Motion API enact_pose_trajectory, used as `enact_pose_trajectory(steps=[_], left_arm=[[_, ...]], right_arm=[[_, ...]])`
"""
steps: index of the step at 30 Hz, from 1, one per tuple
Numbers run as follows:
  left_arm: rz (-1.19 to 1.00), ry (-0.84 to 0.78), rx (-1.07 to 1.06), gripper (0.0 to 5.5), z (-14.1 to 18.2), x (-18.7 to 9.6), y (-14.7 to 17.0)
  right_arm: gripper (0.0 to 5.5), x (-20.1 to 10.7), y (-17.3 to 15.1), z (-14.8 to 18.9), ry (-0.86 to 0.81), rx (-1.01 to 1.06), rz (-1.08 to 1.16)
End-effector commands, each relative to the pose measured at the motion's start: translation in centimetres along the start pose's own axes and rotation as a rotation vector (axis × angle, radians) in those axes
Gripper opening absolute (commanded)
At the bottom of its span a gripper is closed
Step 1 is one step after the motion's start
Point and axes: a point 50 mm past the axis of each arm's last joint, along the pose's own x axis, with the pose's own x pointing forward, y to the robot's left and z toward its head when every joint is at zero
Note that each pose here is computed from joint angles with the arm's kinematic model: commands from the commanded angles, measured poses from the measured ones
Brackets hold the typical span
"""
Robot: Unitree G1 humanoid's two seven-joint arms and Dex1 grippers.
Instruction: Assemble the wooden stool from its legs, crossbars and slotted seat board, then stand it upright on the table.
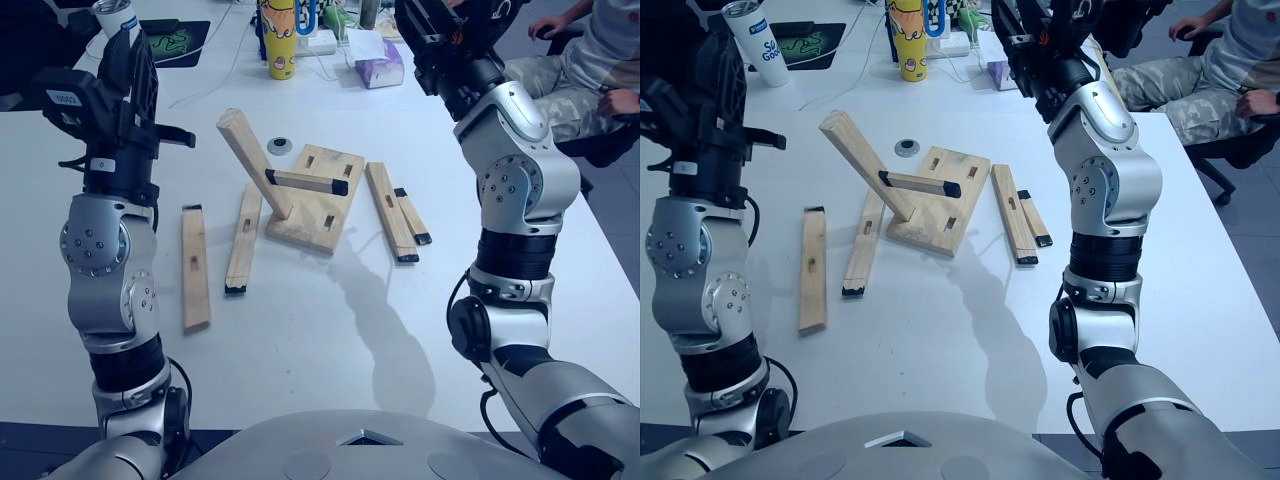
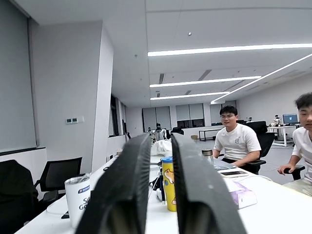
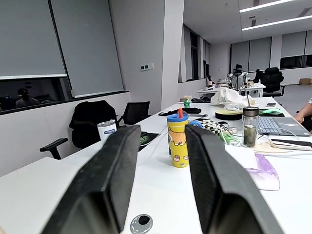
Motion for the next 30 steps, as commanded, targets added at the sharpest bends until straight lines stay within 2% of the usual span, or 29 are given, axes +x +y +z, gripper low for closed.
enact_pose_trajectory(steps=[1, 5, 9, 14, 21, 30], left_arm=[[0.079, 0.156, -0.010, 0.03, -2.3, -1.3, 1.9], [0.148, 0.319, -0.025, 0.03, -4.2, -3.2, 4.1], [0.179, 0.537, -0.020, 0.58, -6.3, -6.1, 5.4], [0.090, 0.750, -0.072, 1.39, -8.3, -8.3, 4.0], [0.095, 0.898, -0.093, 2.37, -9.3, -10.2, 3.7], [0.083, 0.992, -0.122, 3.78, -9.9, -11.4, 2.7]], right_arm=[[1.66, -0.1, 0.3, 0.2, 0.004, -0.007, 0.011], [1.66, -0.5, -0.2, -0.4, 0.024, -0.015, -0.017], [1.66, -1.0, -0.7, -1.1, 0.043, -0.013, -0.044], [1.66, -1.9, -0.9, -2.0, 0.063, -0.012, -0.078], [1.66, -2.9, -1.0, -2.9, 0.089, -0.013, -0.116], [1.66, -3.5, -0.9, -3.4, 0.100, -0.010, -0.138]])
